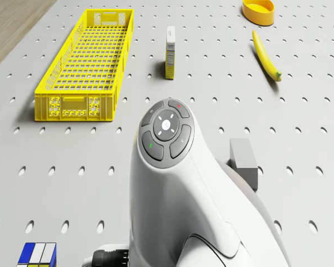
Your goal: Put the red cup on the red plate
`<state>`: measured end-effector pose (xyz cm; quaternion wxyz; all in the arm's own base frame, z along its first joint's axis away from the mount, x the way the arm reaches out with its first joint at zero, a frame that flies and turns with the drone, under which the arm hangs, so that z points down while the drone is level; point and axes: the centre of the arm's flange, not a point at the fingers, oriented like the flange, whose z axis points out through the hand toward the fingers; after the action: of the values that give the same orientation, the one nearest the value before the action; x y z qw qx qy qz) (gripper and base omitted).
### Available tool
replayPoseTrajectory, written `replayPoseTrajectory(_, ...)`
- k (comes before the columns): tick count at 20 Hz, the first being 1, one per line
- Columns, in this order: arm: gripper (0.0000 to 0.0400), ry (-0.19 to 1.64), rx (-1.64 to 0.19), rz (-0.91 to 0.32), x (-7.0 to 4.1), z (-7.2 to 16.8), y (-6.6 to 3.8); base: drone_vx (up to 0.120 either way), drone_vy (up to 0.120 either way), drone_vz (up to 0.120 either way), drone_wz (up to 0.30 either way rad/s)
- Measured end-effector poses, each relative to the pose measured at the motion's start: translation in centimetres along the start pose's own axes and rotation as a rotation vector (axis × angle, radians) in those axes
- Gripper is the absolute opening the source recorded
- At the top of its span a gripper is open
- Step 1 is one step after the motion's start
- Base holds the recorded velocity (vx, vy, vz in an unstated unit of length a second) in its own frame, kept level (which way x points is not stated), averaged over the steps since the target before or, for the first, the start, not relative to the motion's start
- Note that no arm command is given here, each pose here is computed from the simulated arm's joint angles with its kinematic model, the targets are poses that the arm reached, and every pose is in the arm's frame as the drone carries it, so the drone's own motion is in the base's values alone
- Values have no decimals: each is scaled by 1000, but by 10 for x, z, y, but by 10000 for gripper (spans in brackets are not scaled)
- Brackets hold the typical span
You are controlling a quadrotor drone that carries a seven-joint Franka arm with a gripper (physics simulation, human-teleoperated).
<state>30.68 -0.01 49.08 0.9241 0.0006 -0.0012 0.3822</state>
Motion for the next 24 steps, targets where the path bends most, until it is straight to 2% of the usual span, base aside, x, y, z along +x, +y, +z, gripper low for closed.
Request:
replayPoseTrajectory(8,400,0,0,0,0,0,0,20,0,-120,0)
replayPoseTrajectory(24,400,0,-1,1,4,31,4,0,0,0,0)
